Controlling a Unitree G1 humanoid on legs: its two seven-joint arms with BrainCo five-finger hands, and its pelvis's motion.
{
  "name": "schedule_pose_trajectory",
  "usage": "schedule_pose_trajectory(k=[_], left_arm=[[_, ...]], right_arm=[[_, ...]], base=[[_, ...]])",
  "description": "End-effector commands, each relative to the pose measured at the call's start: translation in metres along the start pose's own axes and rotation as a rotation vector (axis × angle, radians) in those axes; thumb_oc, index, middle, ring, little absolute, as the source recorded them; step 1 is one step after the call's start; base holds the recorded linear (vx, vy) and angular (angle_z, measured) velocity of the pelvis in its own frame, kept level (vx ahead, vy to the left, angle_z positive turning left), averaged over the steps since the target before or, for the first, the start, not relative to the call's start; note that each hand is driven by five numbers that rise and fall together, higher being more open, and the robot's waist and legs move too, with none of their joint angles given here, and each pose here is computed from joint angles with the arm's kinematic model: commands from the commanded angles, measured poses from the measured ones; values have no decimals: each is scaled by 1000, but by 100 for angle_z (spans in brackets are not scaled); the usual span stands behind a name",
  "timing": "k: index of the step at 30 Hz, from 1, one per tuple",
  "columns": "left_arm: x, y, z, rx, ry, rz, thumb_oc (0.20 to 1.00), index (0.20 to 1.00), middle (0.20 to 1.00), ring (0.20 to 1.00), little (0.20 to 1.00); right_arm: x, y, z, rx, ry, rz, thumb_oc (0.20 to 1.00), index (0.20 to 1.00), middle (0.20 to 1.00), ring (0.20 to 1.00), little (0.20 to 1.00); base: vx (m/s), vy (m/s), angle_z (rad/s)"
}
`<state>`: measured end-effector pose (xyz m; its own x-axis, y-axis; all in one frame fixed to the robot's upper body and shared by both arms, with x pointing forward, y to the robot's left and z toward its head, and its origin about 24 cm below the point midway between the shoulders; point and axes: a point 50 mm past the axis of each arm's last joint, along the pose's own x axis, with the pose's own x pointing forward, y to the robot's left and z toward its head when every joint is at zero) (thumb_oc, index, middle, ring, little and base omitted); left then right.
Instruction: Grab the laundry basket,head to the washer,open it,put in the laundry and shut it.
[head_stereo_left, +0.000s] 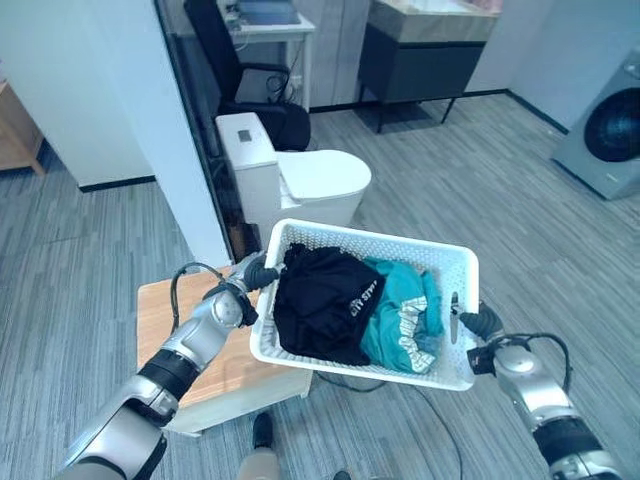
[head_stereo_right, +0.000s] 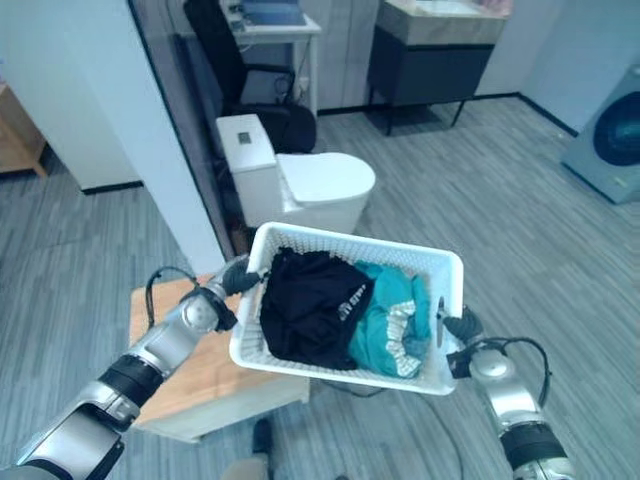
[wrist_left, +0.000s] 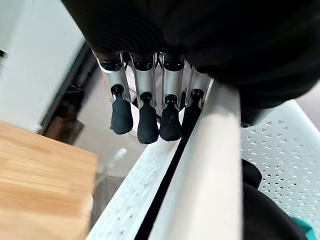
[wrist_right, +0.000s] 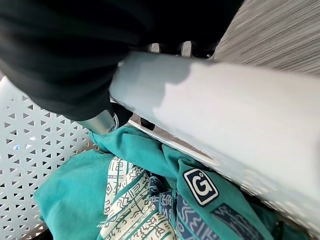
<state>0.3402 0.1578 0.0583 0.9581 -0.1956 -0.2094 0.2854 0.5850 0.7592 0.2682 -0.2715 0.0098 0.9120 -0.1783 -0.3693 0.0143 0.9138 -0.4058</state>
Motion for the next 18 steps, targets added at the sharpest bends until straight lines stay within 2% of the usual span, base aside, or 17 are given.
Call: schedule_pose_trajectory(k=[1, 6, 11, 13, 18], left_arm=[[17, 21, 64, -44, -262, 51, 200, 200, 200, 200, 200], [15, 18, 45, -53, -215, 37, 200, 200, 200, 200, 200], [6, 24, 18, -67, -153, 59, 200, 200, 200, 200, 200], [-2, 39, -4, -47, -79, 111, 200, 200, 200, 200, 200], [-13, 51, -23, -63, -29, 157, 200, 200, 200, 200, 200]], right_arm=[[-4, -27, 66, 12, -307, -26, 200, 200, 200, 200, 200], [2, -24, 72, -14, -301, 7, 200, 200, 200, 200, 200], [13, -7, 85, -24, -300, 35, 200, 200, 200, 200, 200], [16, 12, 78, -22, -277, 100, 200, 200, 200, 200, 200], [17, 19, 79, -25, -280, 130, 200, 200, 200, 200, 200]], base=[[-128, 236, -117], [-63, 310, -124], [-396, 488, -269], [-377, 116, -158], [-136, -72, -89]])
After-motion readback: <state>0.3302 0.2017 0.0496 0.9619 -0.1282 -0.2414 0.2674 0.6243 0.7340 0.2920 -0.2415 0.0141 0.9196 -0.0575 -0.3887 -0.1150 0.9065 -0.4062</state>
